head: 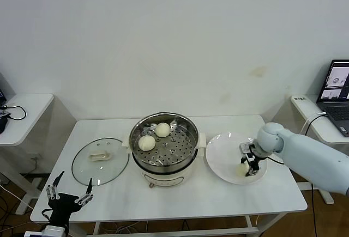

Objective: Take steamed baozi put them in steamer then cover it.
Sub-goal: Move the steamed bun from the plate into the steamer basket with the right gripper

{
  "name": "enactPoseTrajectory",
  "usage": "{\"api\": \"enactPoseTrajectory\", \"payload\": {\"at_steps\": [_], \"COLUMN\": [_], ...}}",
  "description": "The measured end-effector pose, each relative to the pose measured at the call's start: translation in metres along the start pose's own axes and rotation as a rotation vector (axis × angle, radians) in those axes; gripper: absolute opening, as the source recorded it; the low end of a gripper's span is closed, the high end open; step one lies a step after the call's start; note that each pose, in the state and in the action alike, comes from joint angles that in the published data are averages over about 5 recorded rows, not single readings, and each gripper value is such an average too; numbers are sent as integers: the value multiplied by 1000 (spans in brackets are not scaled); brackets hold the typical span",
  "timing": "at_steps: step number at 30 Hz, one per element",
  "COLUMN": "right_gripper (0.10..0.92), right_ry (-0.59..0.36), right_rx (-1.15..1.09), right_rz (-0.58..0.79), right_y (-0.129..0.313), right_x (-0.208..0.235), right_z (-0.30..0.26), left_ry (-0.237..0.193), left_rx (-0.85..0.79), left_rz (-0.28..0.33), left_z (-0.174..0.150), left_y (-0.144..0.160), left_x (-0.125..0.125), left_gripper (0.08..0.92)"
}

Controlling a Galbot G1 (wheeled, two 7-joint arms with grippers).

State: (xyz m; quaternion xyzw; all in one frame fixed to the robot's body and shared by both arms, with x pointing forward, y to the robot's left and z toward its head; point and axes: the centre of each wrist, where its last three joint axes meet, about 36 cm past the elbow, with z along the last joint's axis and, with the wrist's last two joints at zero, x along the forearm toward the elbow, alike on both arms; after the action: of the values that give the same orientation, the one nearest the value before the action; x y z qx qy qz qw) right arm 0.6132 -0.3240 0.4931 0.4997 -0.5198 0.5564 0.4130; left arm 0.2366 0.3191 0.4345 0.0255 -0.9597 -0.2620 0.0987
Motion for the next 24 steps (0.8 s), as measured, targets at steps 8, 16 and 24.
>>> {"api": "enactPoseTrajectory", "payload": {"at_steps": [8, 16, 24], "right_gripper": [583, 585, 585], "right_ry": [-29, -66, -113], "right_rx": [5, 43, 136], "right_rz": [75, 183, 246], "right_y": [-33, -71, -95], "right_x": [60, 135, 180], "right_z": [-11, -43, -100], "left_ry": [-11, -14, -11], "left_rx": [-3, -3, -7], "left_rz": [6, 4, -1], "left_z": [-2, -3, -3], "left_y": [0, 2, 4], "left_x": [-2, -2, 0], "left_gripper": [823, 823, 823]}}
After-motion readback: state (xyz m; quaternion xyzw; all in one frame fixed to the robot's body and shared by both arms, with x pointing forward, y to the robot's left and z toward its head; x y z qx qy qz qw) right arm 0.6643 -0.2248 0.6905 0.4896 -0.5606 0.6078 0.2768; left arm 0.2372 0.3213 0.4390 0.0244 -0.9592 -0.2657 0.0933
